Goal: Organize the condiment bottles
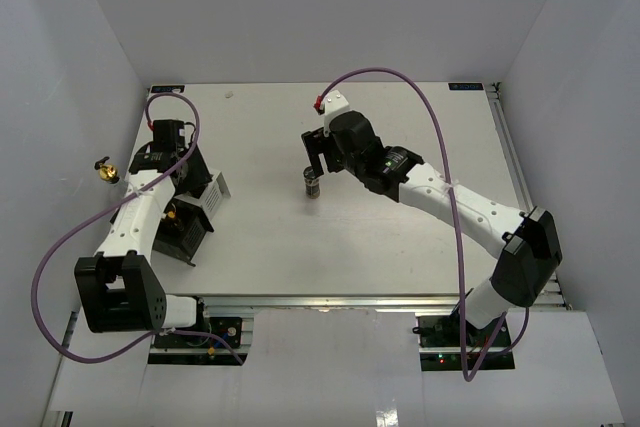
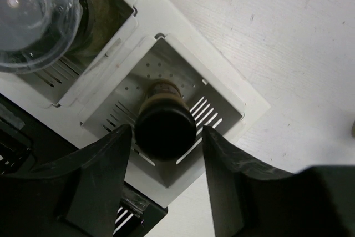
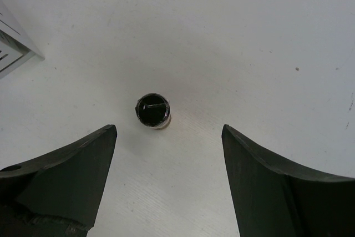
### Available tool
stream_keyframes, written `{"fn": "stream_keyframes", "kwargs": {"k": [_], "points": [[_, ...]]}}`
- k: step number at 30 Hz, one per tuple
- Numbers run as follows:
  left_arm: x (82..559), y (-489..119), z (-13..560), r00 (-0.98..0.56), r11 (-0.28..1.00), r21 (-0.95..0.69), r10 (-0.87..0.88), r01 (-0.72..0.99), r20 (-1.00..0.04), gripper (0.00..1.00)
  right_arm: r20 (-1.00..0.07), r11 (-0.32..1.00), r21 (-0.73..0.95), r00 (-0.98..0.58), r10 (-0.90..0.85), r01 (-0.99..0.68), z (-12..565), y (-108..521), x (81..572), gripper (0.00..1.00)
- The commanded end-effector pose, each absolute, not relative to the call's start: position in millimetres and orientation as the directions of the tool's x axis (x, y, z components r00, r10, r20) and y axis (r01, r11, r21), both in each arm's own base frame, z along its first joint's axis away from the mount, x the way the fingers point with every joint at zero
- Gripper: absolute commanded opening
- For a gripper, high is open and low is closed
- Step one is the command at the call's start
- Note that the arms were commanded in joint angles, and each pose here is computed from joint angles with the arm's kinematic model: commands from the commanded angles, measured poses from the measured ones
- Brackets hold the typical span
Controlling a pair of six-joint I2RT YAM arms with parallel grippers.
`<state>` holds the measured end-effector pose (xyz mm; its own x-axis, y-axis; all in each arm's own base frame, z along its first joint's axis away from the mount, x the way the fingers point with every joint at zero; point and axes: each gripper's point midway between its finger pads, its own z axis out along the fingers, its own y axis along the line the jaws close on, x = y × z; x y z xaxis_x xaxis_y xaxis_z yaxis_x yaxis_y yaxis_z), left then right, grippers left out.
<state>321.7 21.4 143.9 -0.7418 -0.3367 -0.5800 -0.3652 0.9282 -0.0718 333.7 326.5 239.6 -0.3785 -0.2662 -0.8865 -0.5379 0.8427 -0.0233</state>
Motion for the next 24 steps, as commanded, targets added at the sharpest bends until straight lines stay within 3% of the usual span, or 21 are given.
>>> {"fn": "stream_keyframes", "kwargs": {"k": [1, 11, 24], "points": [[310.5, 21.7, 142.6, -0.752, 0.925, -0.07, -0.346, -0.373, -0.561, 0.7, -0.907, 0.852, -0.032, -0.344, -0.244, -0.522, 253.2, 323.1, 336.8, 0.83], [311.3, 20.3, 153.6, -0.741, 0.925, -0.085, -0.349, -0.37, -0.573, 0.8, -0.912, 0.859, -0.038, -0.334, -0.239, -0.51, 258.1, 314.6, 334.1, 0.84], [346.8, -14.3, 256.8, -0.673, 0.953, -0.254, -0.296, -0.164, -0.678, 0.86, -0.906, 0.875, -0.081, -0.33, -0.264, -0.477, 258.9, 291.9, 334.3, 0.84]]}}
